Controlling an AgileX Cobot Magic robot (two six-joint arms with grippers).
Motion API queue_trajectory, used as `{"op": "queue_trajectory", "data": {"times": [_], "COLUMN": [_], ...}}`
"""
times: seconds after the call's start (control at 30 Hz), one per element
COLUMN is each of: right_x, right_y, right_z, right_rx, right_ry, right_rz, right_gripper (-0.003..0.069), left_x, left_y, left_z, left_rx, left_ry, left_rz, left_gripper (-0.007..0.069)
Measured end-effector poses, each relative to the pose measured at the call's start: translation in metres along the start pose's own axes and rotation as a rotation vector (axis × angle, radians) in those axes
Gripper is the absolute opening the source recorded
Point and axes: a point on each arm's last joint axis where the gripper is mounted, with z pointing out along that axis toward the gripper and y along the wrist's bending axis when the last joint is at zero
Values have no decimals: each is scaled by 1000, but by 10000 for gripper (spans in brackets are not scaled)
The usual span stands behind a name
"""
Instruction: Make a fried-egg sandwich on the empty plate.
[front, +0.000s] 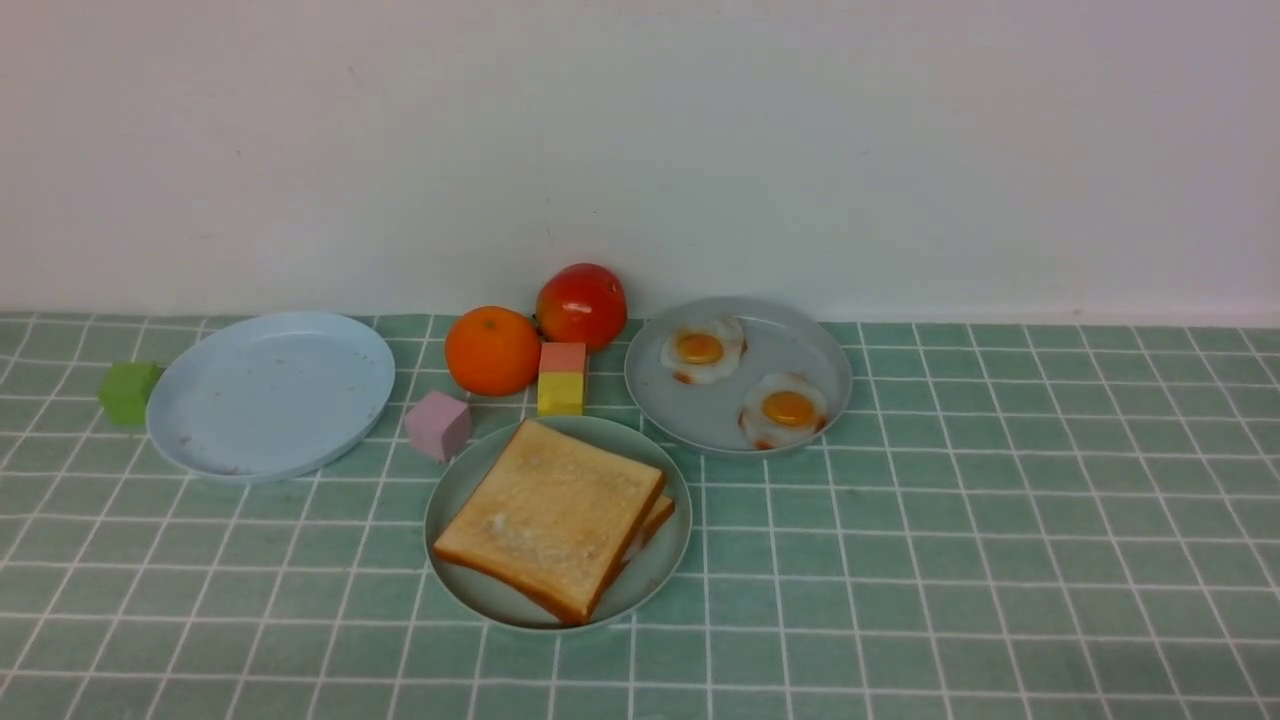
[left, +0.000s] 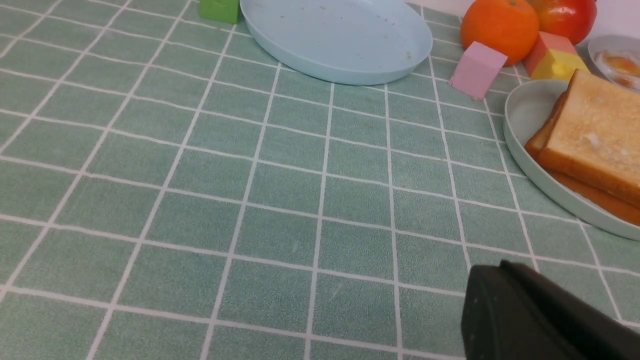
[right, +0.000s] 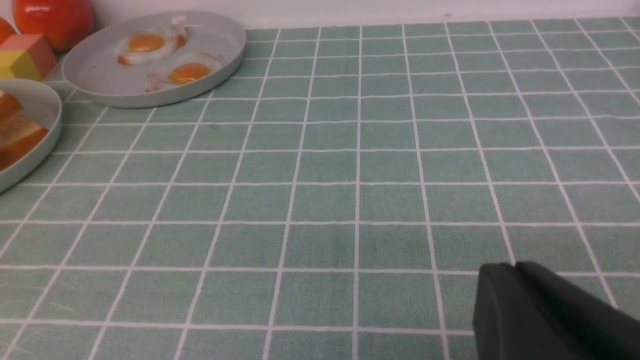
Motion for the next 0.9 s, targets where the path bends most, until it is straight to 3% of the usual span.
{"op": "queue_trajectory", "data": {"times": [0.9], "right_x": [0], "right_y": [0], "right_z": [0], "right_rx": [0], "right_ry": [0], "right_rz": [0], "right_gripper": [69], "left_x": [0], "left_y": [0], "left_z": [0], "left_rx": [-1], "left_ry": [0], "left_rz": [2], "left_gripper": [-13]}}
